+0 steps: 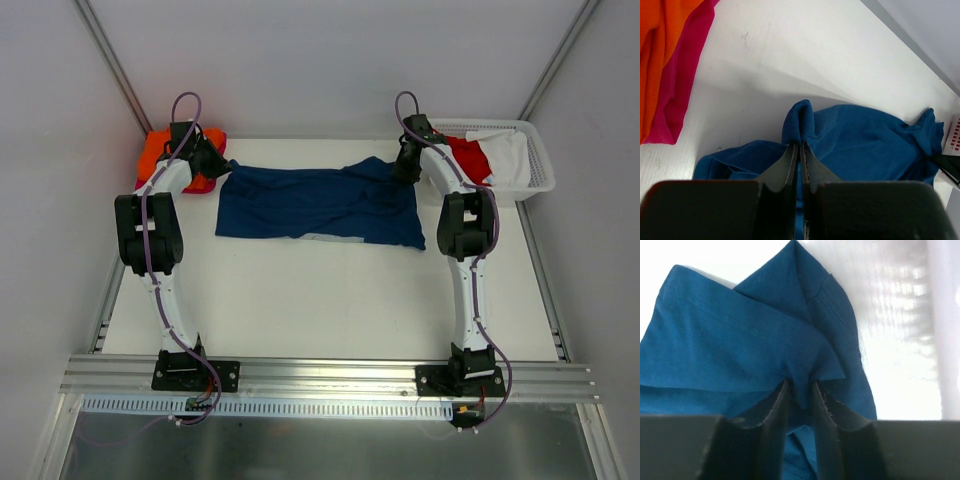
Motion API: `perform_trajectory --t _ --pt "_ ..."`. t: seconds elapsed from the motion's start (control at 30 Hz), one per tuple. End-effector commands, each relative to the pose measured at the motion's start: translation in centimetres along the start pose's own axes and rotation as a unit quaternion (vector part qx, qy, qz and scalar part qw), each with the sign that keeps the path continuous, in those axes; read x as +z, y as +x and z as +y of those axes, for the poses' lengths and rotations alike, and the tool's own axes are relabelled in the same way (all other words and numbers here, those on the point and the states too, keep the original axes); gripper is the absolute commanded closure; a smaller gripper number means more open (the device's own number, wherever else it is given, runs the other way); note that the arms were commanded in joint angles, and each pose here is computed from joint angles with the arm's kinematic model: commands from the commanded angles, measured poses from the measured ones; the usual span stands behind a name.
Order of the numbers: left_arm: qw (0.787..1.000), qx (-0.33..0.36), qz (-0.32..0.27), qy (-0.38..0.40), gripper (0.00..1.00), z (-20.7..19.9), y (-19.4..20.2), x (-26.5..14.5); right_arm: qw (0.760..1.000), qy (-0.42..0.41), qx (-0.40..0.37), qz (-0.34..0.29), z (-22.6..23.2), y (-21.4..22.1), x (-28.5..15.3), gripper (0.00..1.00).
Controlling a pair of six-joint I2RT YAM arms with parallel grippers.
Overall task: Fold and stack the t-shirts
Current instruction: Grap the side of the flattened tshirt furthest away from the robot with both arms
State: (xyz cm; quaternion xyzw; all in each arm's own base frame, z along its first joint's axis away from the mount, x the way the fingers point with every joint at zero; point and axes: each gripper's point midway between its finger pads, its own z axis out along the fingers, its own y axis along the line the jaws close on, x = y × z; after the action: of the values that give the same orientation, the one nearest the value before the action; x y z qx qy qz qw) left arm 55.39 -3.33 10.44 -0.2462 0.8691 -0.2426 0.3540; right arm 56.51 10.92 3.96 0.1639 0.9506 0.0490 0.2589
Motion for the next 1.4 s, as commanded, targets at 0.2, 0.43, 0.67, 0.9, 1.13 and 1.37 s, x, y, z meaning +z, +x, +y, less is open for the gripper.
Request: perform_trajectory --t 0.2,0.43,0.67,0.9,1.13,1.37 --pt "1.000 0.015 -0.010 0.022 1.00 -1.4 -0.5 -0.5 1.000 -0.004 -0.005 -0.030 0.4 -2.3 0.1 0.99" --pt "0.999 0.016 -0.010 0.026 1.00 -1.6 -0.6 -0.5 0.999 -0.008 -0.005 -0.035 0.6 -2.6 0.2 1.00" --pt "0.999 0.019 -0.018 0.030 1.00 -2.1 -1.1 -1.1 0.998 -0.028 -0.005 -0.063 1.6 -4.3 -1.8 1.00" --pt "0.998 0.027 -0.038 0.043 1.00 -3.7 -2.4 -2.8 0.993 -0.054 -0.010 -0.105 2.9 -6.9 -5.9 0.99" --pt "0.997 0.034 -0.042 0.053 1.00 -4.8 -2.4 -3.7 0.990 -0.066 -0.026 -0.118 3.8 -7.2 -8.6 0.99" --pt "0.997 0.039 -0.044 0.057 1.00 -5.6 -2.0 -4.4 0.991 -0.071 -0.034 -0.110 3.9 -5.9 -10.1 1.00"
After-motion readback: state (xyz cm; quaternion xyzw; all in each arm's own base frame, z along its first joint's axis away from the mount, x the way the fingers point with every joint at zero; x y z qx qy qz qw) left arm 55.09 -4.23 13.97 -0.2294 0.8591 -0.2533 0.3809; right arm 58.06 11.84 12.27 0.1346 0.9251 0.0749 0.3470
